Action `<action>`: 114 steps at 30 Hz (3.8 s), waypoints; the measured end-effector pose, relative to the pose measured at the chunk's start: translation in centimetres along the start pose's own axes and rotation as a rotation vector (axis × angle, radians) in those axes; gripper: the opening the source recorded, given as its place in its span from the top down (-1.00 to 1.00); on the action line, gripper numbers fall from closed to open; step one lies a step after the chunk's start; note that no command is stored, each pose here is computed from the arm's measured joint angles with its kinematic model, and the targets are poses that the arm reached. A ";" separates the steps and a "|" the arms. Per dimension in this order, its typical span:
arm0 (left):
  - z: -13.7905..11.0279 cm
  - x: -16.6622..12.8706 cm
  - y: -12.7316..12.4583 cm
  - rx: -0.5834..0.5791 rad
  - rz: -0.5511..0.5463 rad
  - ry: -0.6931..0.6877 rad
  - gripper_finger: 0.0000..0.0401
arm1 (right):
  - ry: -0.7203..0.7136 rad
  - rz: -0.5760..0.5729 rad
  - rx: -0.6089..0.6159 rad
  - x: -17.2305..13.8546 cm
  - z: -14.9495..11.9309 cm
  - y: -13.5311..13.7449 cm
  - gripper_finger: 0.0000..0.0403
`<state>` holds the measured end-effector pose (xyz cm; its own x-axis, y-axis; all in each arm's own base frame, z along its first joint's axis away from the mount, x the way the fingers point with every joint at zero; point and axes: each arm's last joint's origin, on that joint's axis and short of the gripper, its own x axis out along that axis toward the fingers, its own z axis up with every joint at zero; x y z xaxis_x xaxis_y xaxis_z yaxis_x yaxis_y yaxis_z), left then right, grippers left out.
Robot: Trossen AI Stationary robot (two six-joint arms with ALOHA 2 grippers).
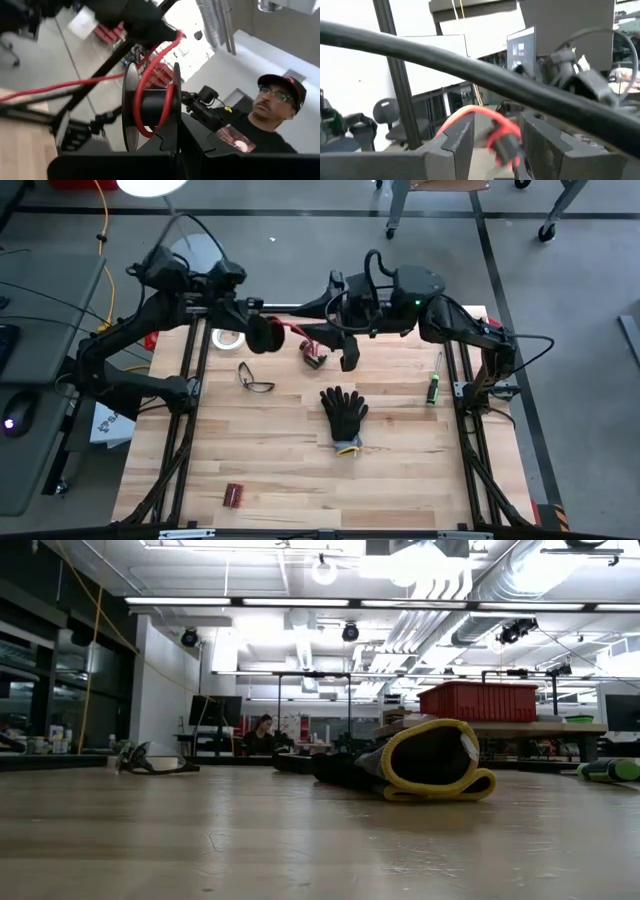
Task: Coil cords
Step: Uncoil the orange wire from the spool, then coil the orange wire onto the spool
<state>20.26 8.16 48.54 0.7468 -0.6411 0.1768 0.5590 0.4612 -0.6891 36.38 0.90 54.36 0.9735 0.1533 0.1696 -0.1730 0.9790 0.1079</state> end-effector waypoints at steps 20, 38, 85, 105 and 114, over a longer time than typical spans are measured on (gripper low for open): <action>-0.8 3.7 -3.5 -0.022 -0.249 -0.172 0.99 | 0.045 -0.165 0.047 0.1 -0.8 -3.2 0.26; 3.0 3.0 -5.6 0.212 -0.180 -0.280 0.99 | 0.122 -0.159 -0.022 2.1 -3.3 -3.0 0.26; 2.5 2.0 -0.9 0.127 0.062 -0.013 0.99 | -0.014 0.263 -0.046 1.8 -1.4 0.8 1.00; 1.3 5.3 -4.9 0.142 -0.212 0.021 0.99 | -0.058 0.120 -0.034 0.8 0.0 -1.5 1.00; 3.6 2.0 -4.1 0.374 -0.097 -0.134 0.99 | 0.042 0.097 0.002 0.8 -1.0 -1.6 1.00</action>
<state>20.71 7.17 54.27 0.7105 -0.6183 0.3359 0.7034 0.6094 -0.3660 37.55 -0.38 53.34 0.9576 0.2531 0.1378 -0.2671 0.9590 0.0946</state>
